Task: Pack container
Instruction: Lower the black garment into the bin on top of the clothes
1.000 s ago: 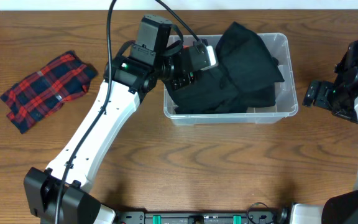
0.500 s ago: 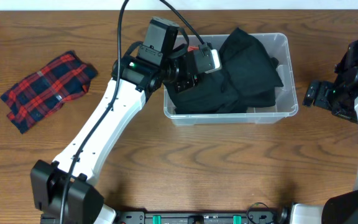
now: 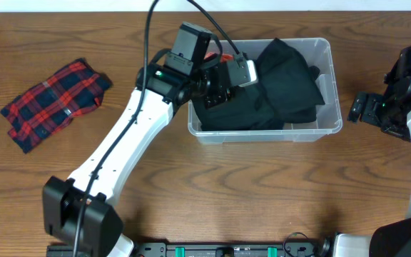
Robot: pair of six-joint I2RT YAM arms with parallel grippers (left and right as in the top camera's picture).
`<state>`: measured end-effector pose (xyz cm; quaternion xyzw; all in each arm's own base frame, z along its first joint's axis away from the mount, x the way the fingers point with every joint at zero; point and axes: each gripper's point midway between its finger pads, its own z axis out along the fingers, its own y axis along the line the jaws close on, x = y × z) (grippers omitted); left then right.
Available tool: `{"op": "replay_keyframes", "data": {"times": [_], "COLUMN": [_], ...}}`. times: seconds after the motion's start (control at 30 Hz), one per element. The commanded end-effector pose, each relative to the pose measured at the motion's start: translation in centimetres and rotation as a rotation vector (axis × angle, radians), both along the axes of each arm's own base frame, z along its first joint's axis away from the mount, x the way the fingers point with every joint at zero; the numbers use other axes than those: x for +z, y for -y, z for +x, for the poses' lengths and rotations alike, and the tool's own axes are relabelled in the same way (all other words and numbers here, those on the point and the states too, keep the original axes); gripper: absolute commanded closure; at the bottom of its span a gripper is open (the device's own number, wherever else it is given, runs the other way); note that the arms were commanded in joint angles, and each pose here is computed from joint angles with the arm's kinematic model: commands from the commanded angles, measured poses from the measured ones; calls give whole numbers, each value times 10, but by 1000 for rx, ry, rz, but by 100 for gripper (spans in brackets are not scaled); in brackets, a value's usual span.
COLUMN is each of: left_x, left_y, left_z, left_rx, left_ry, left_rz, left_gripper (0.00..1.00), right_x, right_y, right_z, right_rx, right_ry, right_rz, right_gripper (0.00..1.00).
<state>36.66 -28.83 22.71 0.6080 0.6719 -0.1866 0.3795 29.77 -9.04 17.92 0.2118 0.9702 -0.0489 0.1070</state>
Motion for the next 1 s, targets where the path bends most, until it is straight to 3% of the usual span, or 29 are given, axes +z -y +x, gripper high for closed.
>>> {"op": "replay_keyframes", "data": {"times": [0.0, 0.17, 0.27, 0.47, 0.57, 0.77, 0.97], "left_x": [8, 2, 3, 3, 3, 18, 45], "left_y": [11, 13, 14, 14, 8, -1, -2], "left_z": [0, 1, 1, 4, 17, 51, 73], "left_rx": [-39, -40, -43, -31, 20, 194, 356], "left_ry": [9, -4, 2, 17, 66, 155, 170], "left_rz": [-32, -26, -29, -20, 14, 11, -107], "left_gripper": [94, 83, 66, 54, 36, 34, 36], "right_x": [6, 6, 6, 6, 6, 6, 6], "right_y": [2, 2, 2, 2, 2, 2, 2], "right_z": [1, 1, 1, 1, 1, 1, 1], "right_rx": [-10, -11, -10, -10, -10, -10, -10], "right_ry": [20, 20, 20, 20, 20, 20, 20], "right_rz": [-16, -16, -16, -16, -16, -16, -16], "right_gripper": [1, 1, 1, 1, 1, 1, 1]}}
